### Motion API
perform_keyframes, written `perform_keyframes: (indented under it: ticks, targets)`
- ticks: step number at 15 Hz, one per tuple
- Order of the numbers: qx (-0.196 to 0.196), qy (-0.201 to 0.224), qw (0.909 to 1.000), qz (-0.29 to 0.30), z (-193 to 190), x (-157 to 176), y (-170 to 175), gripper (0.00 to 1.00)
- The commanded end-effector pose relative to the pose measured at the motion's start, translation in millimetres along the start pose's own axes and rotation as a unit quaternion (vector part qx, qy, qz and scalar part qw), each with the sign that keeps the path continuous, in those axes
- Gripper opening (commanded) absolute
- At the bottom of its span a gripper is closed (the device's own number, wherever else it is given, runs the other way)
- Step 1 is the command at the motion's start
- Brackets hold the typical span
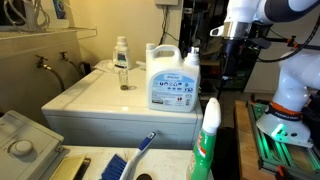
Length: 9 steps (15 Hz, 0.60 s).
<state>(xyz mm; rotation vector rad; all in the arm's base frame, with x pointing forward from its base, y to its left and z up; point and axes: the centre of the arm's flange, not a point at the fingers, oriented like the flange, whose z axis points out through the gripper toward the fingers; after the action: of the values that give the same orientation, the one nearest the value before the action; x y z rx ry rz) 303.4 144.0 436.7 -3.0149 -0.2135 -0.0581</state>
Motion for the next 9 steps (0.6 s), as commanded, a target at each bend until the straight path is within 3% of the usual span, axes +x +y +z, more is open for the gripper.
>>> perform_keyframes:
  ticks: [1, 5, 9]
  targets:
    - [-0.004, 0.068, 0.995, -0.072, -79, 15, -47, 1.0]
    - [-0.024, 0.131, 0.9757, -0.174, -135, 61, -133, 1.0]
    - [-0.031, 0.162, 0.9444, -0.285, -141, 106, -209, 1.0]
